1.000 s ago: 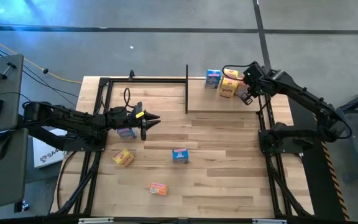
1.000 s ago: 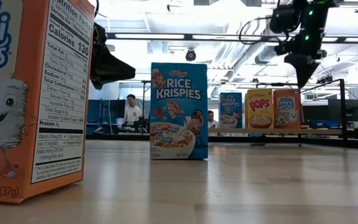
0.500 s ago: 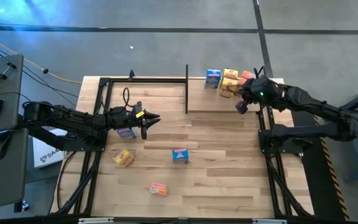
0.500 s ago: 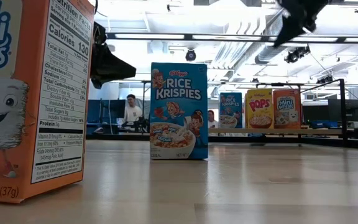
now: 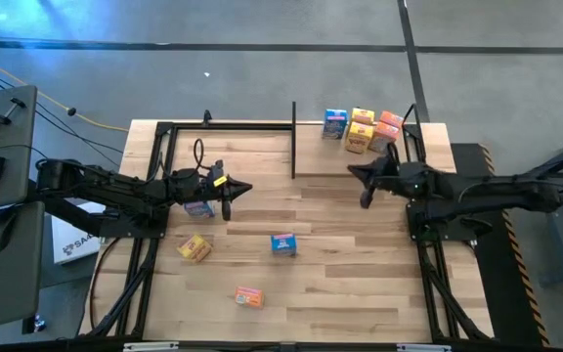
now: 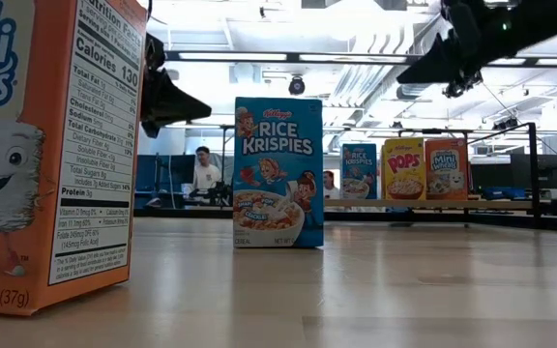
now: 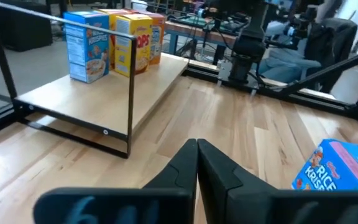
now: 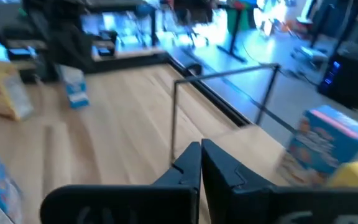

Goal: Stack cereal on shelf
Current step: Put the bottom blue cereal box on the shelf aligned with the other yellow cereal box

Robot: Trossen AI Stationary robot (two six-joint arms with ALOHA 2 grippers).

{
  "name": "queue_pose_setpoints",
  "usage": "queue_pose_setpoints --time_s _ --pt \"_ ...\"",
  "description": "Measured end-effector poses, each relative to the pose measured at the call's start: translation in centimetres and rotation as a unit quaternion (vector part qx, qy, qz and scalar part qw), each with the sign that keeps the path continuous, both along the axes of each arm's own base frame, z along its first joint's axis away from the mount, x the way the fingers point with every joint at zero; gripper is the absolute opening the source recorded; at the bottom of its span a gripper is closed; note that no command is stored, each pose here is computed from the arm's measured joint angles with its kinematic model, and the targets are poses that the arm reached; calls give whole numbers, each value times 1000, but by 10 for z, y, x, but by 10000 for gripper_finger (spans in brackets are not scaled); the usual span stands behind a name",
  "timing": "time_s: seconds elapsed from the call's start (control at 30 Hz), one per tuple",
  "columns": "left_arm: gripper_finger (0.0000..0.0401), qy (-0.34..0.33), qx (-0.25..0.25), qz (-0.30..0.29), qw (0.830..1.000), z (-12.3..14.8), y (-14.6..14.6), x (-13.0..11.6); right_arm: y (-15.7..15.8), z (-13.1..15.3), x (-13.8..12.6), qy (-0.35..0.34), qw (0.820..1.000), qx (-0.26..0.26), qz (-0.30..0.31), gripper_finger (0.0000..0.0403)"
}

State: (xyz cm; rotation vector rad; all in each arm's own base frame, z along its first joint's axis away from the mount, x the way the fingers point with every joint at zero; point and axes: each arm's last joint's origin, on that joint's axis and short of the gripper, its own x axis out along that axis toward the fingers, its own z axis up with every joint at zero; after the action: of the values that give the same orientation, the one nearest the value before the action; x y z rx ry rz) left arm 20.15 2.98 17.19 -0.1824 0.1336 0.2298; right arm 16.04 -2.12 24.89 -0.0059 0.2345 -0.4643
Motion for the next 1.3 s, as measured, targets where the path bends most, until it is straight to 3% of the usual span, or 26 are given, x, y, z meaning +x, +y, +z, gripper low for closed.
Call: queue_pose_setpoints --time_s 0.23,0.63,0.77,1.1,1.3 --pt "1 3 -2 -20 1000 -1 -7 1 3 -20 1 -30 999 -13 26 0" --pt "9 8 -16 -23 1000 -2 -8 1 5 -21 2 -32 997 -5 75 12" --pt "10 9 -16 -22 1000 -2 -8 1 5 -21 2 -31 997 -2 75 57" --pt "10 17 -17 -21 1000 -4 -8 0 6 -23 3 -33 996 22 76 213" --pt "10 17 -16 -16 1000 -4 -8 0 6 -25 6 -31 995 38 83 246"
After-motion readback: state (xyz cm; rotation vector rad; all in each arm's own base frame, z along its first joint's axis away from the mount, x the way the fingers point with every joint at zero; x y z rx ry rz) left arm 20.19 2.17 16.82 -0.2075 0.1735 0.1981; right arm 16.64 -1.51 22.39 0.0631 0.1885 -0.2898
